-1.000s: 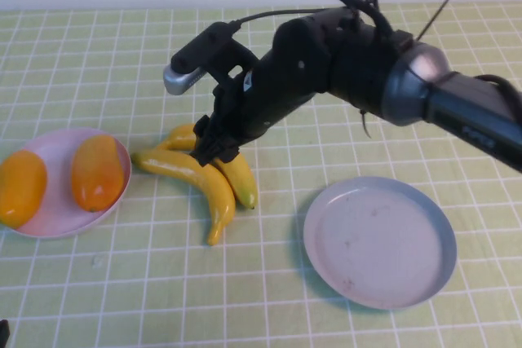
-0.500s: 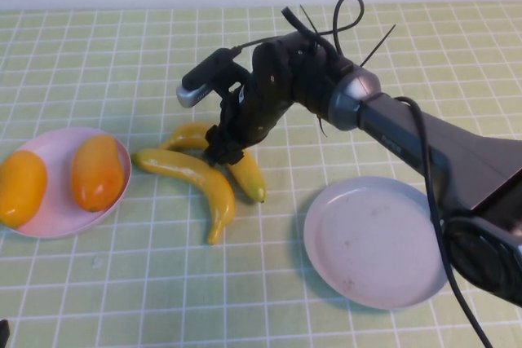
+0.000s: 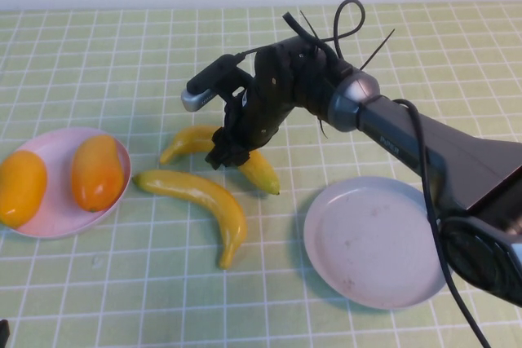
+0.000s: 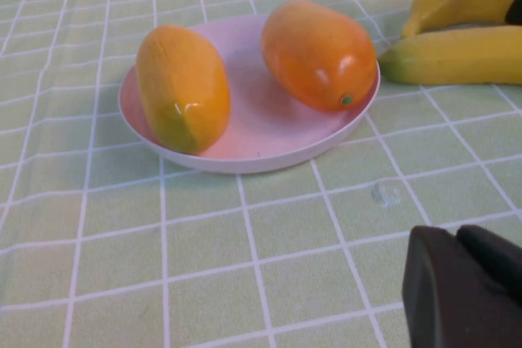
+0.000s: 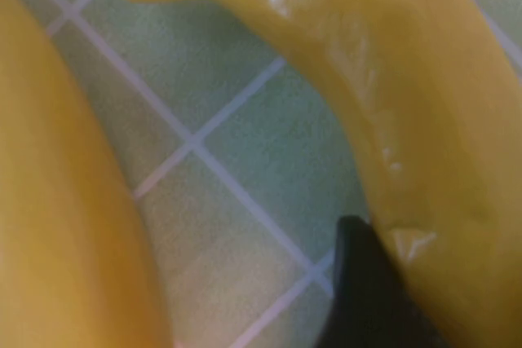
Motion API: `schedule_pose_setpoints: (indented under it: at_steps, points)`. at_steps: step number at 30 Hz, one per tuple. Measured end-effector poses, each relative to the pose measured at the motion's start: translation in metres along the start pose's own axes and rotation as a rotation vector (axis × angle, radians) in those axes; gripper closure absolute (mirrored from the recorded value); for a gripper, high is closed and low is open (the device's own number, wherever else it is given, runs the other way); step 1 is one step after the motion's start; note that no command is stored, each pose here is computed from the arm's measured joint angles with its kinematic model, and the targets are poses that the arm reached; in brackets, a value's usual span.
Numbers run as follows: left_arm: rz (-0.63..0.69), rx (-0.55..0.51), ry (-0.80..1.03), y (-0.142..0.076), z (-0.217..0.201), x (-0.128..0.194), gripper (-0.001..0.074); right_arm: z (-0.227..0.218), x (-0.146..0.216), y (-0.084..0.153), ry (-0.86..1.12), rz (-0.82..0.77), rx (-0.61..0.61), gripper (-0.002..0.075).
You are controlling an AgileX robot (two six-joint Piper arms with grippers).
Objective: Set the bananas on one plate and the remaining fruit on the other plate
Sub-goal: Put another type of fruit in the right plate
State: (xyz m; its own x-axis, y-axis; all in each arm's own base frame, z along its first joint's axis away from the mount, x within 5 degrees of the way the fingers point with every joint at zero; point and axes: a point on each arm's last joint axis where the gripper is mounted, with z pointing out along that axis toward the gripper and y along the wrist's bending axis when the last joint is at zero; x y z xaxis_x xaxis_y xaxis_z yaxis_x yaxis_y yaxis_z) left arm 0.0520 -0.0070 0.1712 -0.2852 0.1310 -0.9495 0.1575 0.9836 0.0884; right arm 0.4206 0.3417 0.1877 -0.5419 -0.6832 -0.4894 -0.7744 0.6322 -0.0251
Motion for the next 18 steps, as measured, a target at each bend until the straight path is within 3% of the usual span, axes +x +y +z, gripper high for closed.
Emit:
schedule_pose_setpoints:
  at_steps: [6, 18]
  points:
    - [0.0, 0.0, 0.0, 0.0, 0.0, 0.0, 0.0733, -0.03, -0.01, -0.001, -0.007, 0.072, 0.006, 0.0409]
    - [0.0, 0.0, 0.0, 0.0, 0.0, 0.0, 0.0733, -0.169, -0.02, -0.005, -0.075, 0.234, 0.159, 0.0409]
